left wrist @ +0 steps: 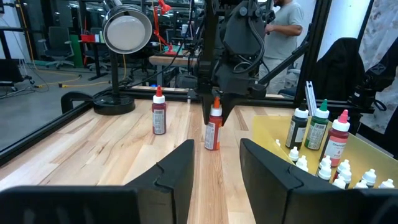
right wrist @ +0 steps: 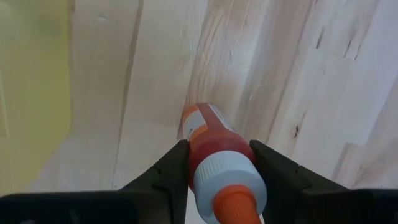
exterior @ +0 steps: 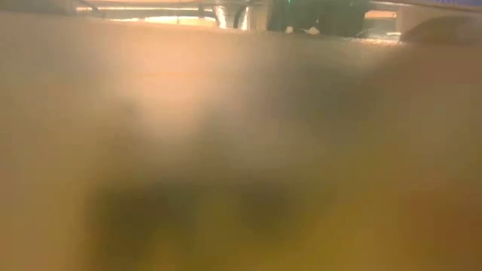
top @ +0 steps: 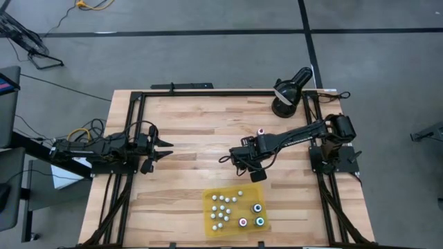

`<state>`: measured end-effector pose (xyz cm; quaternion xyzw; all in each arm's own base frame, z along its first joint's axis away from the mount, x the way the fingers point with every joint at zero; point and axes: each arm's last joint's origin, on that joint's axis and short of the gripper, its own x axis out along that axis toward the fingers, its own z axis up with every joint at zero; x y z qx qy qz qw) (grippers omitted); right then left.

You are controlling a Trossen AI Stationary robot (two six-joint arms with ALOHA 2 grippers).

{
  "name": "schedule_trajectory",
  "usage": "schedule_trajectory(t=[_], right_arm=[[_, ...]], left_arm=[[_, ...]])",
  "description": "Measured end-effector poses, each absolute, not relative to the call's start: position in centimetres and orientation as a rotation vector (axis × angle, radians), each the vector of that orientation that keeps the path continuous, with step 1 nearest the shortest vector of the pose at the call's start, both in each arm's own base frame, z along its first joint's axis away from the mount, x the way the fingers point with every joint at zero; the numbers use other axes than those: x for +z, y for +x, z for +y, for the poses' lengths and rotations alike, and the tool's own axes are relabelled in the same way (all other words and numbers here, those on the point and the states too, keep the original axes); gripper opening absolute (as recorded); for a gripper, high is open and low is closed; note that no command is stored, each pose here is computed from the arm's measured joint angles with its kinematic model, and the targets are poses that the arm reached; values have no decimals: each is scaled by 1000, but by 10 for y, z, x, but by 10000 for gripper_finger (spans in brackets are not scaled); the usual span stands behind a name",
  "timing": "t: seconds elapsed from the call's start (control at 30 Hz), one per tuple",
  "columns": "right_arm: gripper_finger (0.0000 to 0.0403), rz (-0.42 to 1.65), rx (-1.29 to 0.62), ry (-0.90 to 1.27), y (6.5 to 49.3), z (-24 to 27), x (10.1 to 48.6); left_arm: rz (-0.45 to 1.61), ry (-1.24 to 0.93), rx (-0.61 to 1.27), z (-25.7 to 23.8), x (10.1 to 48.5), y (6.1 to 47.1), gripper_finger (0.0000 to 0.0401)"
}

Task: Pick & Place food coloring
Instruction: Put the big orange food coloring bottle in the yellow bin

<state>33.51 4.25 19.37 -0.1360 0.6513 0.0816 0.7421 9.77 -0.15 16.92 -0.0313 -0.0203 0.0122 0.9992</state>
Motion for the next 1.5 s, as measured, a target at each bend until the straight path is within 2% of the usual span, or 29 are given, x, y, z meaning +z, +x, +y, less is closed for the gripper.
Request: schedule_trajectory(t=[0.23,0.47,0.83,1.1,1.5], right_arm=[[130,1437,160,-277,330,42,205],[131,1386,130,-250,316,36,249],[133,1316,-3,-72,289,34,317],[133,1288,-67,43,292,50,319],[132,1315,-66,223,320,114,313]], left_arm=[[-41,-63,25,-2,169,98,121],[-41,-63,24,-2,169,98,121],[-41,-62,24,-2,169,98,121],[-41,-63,24,-2,169,98,121],[-41,-63,24,-2,169,98,121]])
